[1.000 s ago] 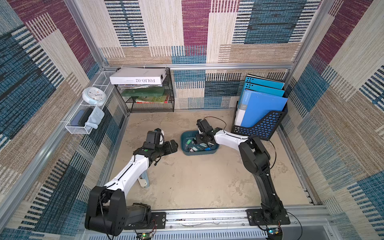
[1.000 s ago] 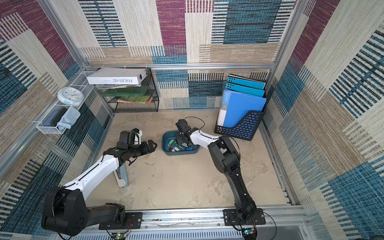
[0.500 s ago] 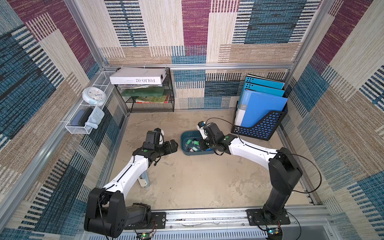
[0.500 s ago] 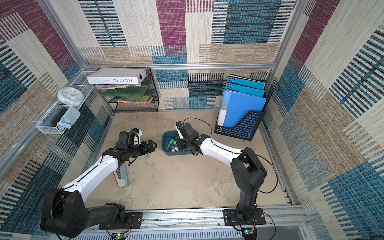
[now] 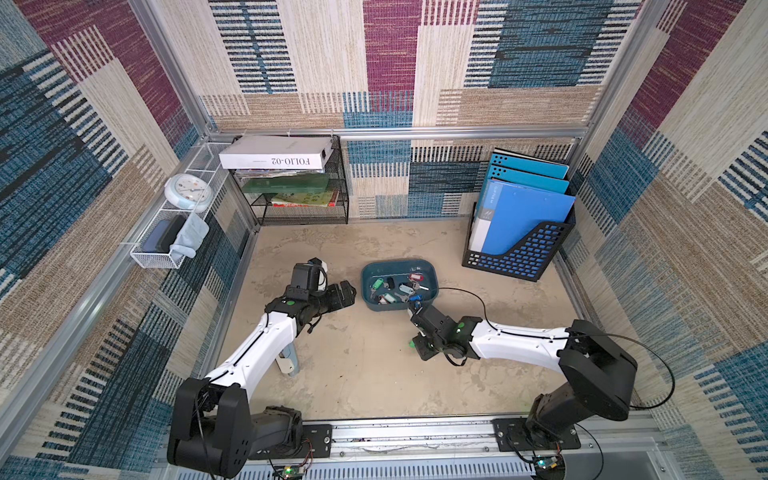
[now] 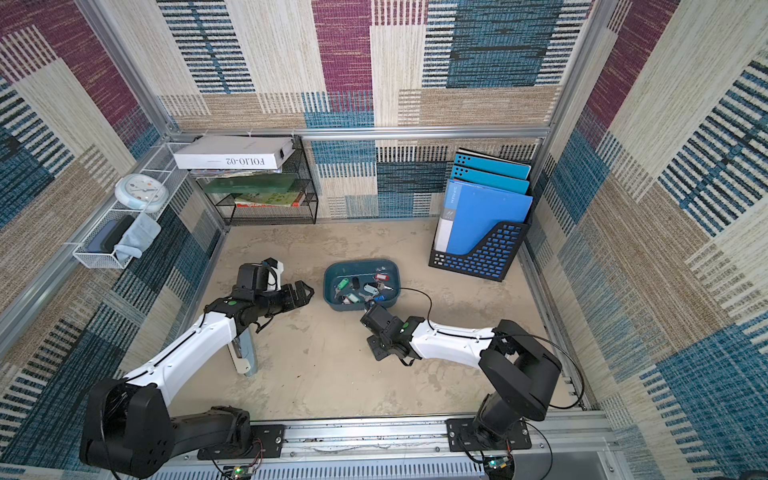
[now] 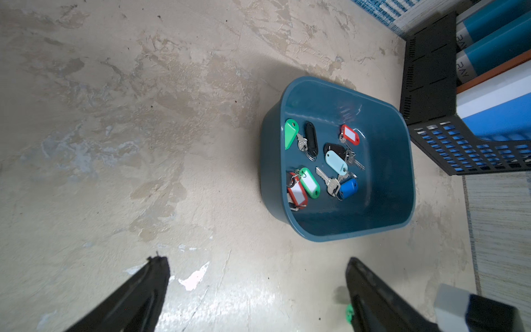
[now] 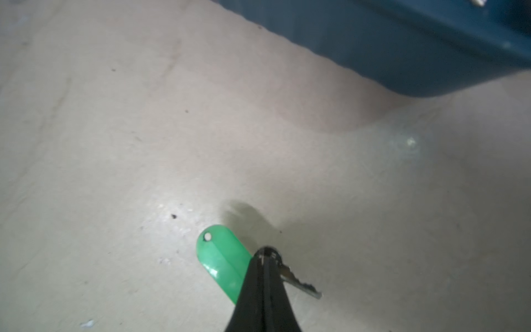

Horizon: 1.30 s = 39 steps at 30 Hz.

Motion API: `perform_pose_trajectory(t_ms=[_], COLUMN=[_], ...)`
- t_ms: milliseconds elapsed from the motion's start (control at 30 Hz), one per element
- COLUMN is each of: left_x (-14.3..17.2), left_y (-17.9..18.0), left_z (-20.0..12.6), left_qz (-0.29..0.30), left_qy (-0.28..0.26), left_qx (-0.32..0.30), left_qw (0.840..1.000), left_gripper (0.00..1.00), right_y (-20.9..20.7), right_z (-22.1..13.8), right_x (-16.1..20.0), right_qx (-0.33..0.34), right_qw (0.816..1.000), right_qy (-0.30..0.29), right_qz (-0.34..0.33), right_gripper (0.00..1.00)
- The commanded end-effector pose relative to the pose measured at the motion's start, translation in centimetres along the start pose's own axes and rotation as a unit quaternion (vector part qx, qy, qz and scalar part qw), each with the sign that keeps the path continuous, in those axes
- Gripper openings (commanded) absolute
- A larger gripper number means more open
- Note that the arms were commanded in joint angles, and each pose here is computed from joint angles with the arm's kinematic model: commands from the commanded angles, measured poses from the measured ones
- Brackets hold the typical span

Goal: Take the keys out of the storage box
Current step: Place the key at the center of the board, then pick up the key from the storage box.

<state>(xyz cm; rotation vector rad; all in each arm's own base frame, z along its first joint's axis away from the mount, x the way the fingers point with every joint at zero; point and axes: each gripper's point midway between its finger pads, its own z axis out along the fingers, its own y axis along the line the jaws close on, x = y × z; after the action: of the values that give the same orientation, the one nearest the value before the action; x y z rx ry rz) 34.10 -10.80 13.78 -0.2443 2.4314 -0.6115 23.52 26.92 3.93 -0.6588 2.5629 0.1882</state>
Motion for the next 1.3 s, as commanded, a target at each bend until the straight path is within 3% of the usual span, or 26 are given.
perform_pose_trajectory(t_ms=[0, 300, 367, 633, 767, 833, 900, 1067, 1133, 1267], left_x=[-0.1, -0.1, -0.1, -0.5, -1.6, -2.0, -2.6, -1.8, -1.2, -0.3], left_y=[-0.5, -1.2, -1.6, -4.6, -7.4, -8.9, -10.5, -14.1, -15.4, -16.2], left_z=[-0.1, -0.2, -0.3, -1.0, -1.0, -0.4, 1.1, 8.4, 11.1, 16.0], left_qz=[0.002, 0.007, 0.011, 0.055, 0.073, 0.087, 0.097, 0.121, 0.133, 0.152], left_qy=[-0.002, 0.002, 0.004, 0.004, 0.001, 0.001, -0.001, 0.069, 0.086, 0.114], left_qx=[0.013, 0.03, 0.038, 0.032, 0.026, 0.019, -0.001, -0.036, -0.048, -0.077], left_qw=[1.0, 1.0, 0.999, 0.998, 0.997, 0.996, 0.995, 0.99, 0.986, 0.979], left_gripper=[0.99, 0.99, 0.99, 0.99, 0.98, 1.0, 0.95, 0.77, 0.76, 0.66], right_y=[-2.3, -2.9, -3.2, -4.1, -5.0, -6.4, -9.1, -14.4, -15.3, -16.2], right_z=[0.7, 1.8, 2.3, 0.5, -2.8, -5.1, -7.7, -13.2, -14.6, -15.2], right_x=[-0.7, -1.9, -1.6, -2.8, -4.6, -5.7, -6.8, -8.0, -8.0, -7.3], right_qx=[0.056, 0.049, 0.055, 0.078, 0.083, 0.103, 0.131, 0.161, 0.161, 0.164], right_qw=[0.997, 0.994, 0.994, 0.994, 0.992, 0.985, 0.973, 0.929, 0.917, 0.91], right_qy=[-0.019, -0.035, -0.026, -0.034, -0.073, -0.109, -0.153, -0.263, -0.291, -0.308], right_qz=[0.055, 0.087, 0.087, 0.064, 0.062, 0.08, 0.116, 0.203, 0.219, 0.225], right_gripper=[0.0, 0.0, 0.04, 0.33, 0.72, 0.8, 0.84, 0.9, 0.92, 0.92])
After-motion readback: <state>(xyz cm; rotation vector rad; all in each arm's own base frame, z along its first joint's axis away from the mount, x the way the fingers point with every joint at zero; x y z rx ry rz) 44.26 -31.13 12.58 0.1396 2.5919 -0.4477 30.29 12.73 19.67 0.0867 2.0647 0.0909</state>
